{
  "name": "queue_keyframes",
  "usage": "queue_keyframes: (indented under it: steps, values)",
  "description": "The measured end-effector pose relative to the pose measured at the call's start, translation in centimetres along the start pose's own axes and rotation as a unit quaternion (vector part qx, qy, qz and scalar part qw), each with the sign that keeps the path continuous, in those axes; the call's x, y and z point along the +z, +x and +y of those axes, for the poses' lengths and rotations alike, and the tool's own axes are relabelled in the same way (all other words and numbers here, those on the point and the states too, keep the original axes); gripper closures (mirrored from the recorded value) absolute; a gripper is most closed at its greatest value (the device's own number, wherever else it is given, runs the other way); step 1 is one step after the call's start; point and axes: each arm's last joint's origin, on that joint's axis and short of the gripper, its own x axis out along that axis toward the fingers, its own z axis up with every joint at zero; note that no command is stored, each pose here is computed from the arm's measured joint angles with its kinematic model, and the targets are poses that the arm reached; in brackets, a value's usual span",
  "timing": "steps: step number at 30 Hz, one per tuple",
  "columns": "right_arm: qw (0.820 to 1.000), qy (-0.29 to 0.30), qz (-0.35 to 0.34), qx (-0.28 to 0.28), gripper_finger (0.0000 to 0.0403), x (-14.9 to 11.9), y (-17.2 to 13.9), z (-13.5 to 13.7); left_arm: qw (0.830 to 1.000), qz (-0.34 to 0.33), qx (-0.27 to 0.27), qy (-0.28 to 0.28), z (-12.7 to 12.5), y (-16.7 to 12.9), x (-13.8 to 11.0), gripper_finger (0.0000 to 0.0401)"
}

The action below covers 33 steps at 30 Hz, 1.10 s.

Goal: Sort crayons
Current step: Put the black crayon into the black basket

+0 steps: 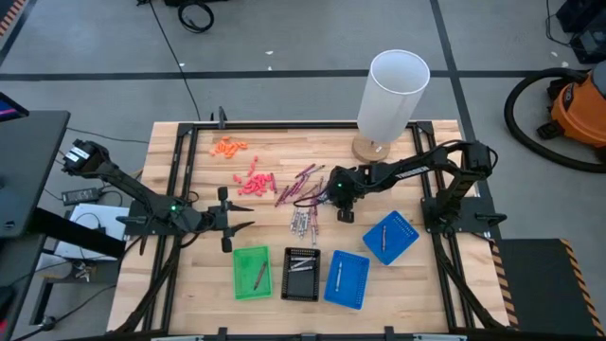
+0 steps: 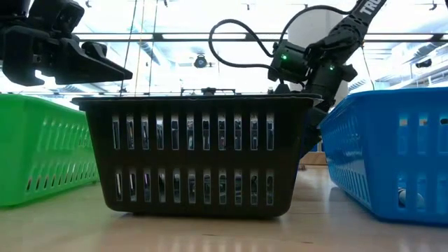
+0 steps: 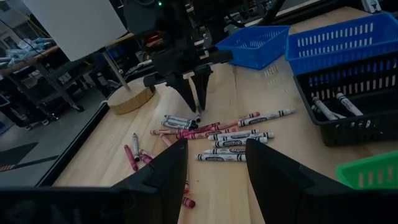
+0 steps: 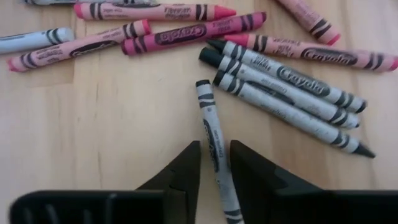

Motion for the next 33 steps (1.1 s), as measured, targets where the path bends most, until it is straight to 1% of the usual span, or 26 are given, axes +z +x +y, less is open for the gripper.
queue_keyframes:
  steps: [4, 7, 12, 17, 20, 23, 26, 28, 30, 33]
  values:
    - [1.0, 0.017, 0.01, 0.018, 0.0357, -0.2, 0.0, 0.3, 1.0, 0.0, 0.0, 0.0, 0.0, 0.0, 0.0, 0.0228]
    - [0.999, 0.02, 0.019, 0.024, 0.0375, -0.4, 0.1, 0.7, 1.0, 0.0, 0.0, 0.0, 0.0, 0.0, 0.0, 0.0228]
    - [0.998, 0.043, 0.022, 0.028, 0.0375, -0.4, -0.1, 1.2, 1.0, 0.0, 0.0, 0.0, 0.0, 0.0, 0.0, 0.0228]
    - [0.997, 0.053, 0.023, 0.041, 0.0368, -0.3, -1.4, 1.8, 1.0, 0.0, 0.0, 0.0, 0.0, 0.0, 0.0, 0.0228]
    - [0.996, 0.06, -0.016, 0.056, 0.0368, 0.6, -2.7, 2.4, 1.0, -0.001, 0.0, -0.002, 0.0, 0.0, 0.0, 0.0228]
    - [0.991, 0.071, -0.058, 0.1, 0.0367, 1.5, -3.7, 3.2, 1.0, -0.001, 0.0, -0.004, 0.0, 0.0, 0.0, 0.0228]
    - [0.978, 0.066, -0.119, 0.158, 0.0367, 2.7, -4.5, 4.6, 1.0, -0.005, 0.0, -0.008, 0.0, 0.0, 0.1, 0.0228]
    - [0.97, 0.06, -0.15, 0.182, 0.0367, 3.4, -4.8, 5.7, 1.0, -0.009, 0.001, -0.012, 0.0, 0.0, 0.2, 0.0228]
    - [0.967, 0.056, -0.167, 0.185, 0.0367, 3.6, -5.0, 6.8, 1.0, -0.016, 0.002, -0.021, 0.1, 0.0, 0.4, 0.0228]
    - [0.964, 0.049, -0.197, 0.171, 0.0365, 3.8, -5.2, 8.5, 0.999, -0.02, 0.003, -0.025, 0.1, 0.0, 0.5, 0.0228]
